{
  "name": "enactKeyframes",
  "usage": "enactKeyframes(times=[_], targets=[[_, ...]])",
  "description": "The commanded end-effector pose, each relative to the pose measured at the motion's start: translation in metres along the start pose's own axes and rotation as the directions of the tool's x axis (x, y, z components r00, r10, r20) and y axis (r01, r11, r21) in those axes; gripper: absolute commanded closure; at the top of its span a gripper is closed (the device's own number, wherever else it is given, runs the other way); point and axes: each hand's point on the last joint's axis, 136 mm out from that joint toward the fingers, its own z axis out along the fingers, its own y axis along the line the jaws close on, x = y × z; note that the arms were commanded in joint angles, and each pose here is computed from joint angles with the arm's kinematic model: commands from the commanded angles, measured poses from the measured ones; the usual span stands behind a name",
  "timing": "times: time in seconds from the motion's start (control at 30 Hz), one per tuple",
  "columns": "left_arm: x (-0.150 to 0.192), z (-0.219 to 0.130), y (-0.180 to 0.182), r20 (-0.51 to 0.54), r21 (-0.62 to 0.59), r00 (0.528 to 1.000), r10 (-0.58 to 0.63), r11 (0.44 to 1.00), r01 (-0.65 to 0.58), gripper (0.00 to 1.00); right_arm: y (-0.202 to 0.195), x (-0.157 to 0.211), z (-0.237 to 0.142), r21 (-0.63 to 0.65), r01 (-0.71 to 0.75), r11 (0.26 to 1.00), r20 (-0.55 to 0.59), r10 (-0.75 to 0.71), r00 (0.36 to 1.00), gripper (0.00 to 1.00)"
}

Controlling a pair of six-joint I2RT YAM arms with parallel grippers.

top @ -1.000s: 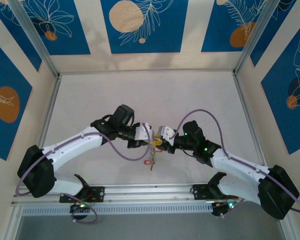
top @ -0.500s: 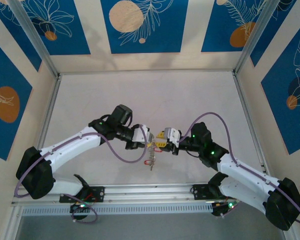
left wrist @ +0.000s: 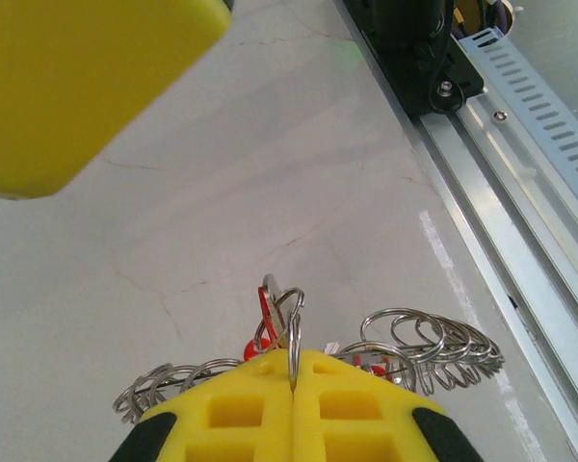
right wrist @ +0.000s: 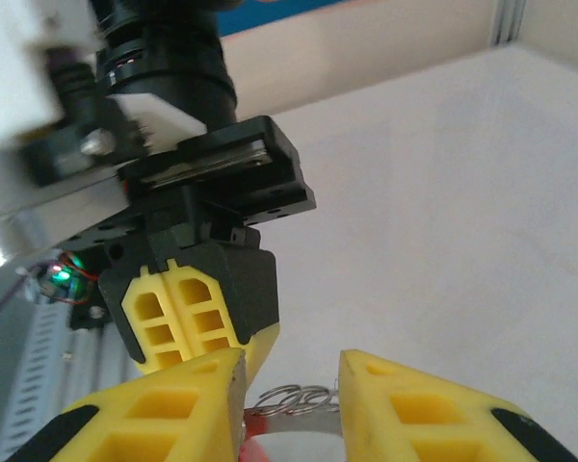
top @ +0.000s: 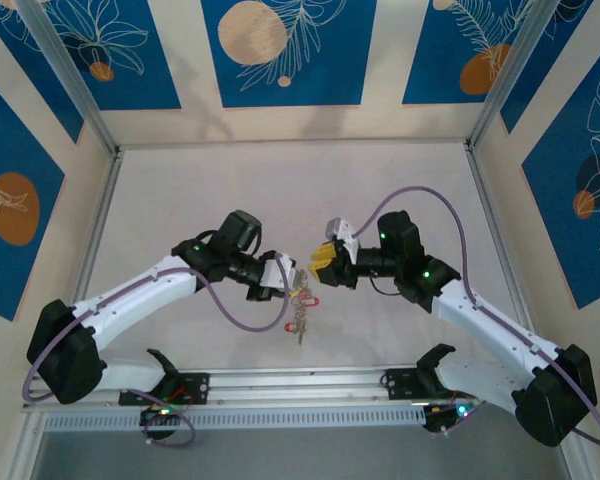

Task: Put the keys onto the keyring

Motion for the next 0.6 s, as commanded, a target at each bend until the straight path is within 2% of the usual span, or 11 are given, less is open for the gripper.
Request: enactKeyframes(times=[0.0, 0.27, 0.43, 0.57], targets=[[-0.008, -0.006, -0.005, 0.031, 0.004, 0.998, 0.05, 0.999, -0.05, 1.0, 0.017, 0.028, -0.002, -0.069, -0.262, 0.963, -0.156, 0.249, 0.956, 0.68], [-0.011, -0.006, -0.005, 0.048, 0.002, 0.998, 0.05, 0.999, -0.05, 1.0, 0.019, 0.045, 0.011, -0.123, -0.392, 0.912, -0.258, 0.352, 0.9, 0.69], [-0.016, -0.008, -0.005, 0.081, -0.009, 0.996, 0.046, 0.999, -0.045, 1.0, 0.026, 0.051, 0.012, -0.155, -0.323, 0.934, -0.237, 0.282, 0.93, 0.74], [-0.019, -0.008, -0.005, 0.093, 0.001, 0.995, 0.041, 0.999, -0.041, 1.0, 0.029, 0.053, 0.013, -0.157, -0.26, 0.953, -0.206, 0.226, 0.952, 0.71]])
